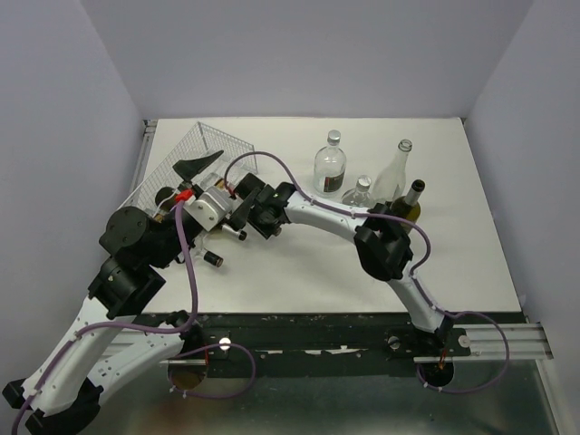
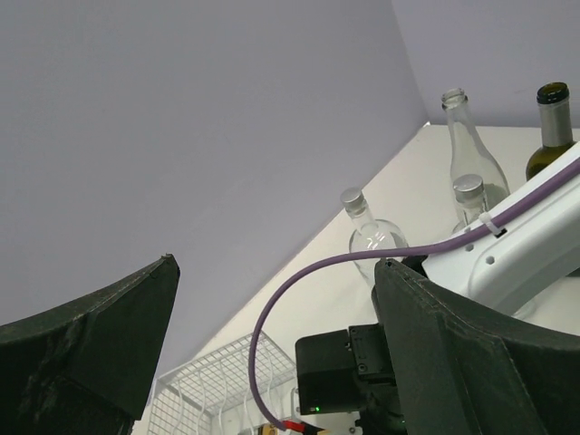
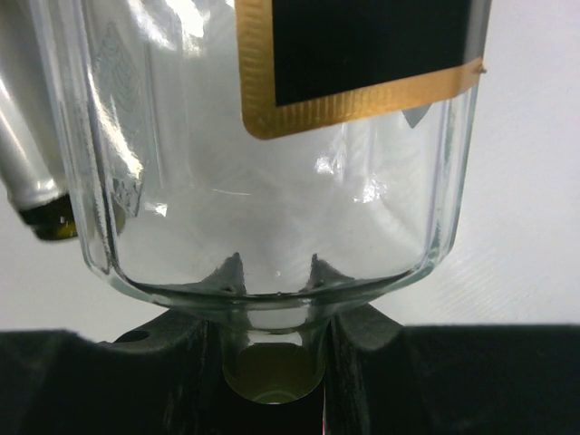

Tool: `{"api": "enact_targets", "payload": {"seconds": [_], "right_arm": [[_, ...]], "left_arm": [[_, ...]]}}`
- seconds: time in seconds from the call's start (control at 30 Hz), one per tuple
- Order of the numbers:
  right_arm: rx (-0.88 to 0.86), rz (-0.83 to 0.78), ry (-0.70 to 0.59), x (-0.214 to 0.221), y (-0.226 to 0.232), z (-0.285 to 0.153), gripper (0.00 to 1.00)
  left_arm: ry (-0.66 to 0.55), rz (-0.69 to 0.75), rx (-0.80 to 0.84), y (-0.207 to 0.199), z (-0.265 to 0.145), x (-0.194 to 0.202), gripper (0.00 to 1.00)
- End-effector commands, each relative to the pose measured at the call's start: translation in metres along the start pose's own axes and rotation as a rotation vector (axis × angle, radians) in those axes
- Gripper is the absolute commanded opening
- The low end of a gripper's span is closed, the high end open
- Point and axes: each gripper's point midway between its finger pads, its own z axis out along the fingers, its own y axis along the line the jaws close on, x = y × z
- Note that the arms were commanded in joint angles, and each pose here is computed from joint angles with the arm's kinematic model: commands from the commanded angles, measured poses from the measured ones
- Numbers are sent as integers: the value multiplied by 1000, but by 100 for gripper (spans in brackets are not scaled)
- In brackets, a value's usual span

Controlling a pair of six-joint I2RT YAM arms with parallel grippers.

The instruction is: Put the wine bottle on the wine rack

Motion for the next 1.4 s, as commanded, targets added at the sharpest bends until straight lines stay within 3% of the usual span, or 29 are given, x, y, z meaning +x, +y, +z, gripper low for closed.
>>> {"api": "enact_targets", "payload": {"seconds": [0.0, 0.67, 0.97, 1.03, 1.37], "right_arm": [[76, -10, -284, -91, -12, -18, 0], [189, -11, -418, -148, -19, 11, 0], [279, -114, -452, -154, -9, 22, 2], [294, -117, -454, -154, -9, 23, 5], [290, -117, -430, -146, -7, 28, 42]], "left_arm": [[7, -55, 40, -7, -3, -4, 99], [69, -151, 20, -19, -44, 19, 99], [86, -133, 11, -19, -49, 26, 99], [87, -131, 5, -18, -50, 27, 99], [98, -123, -8, -16, -50, 31, 99]]}}
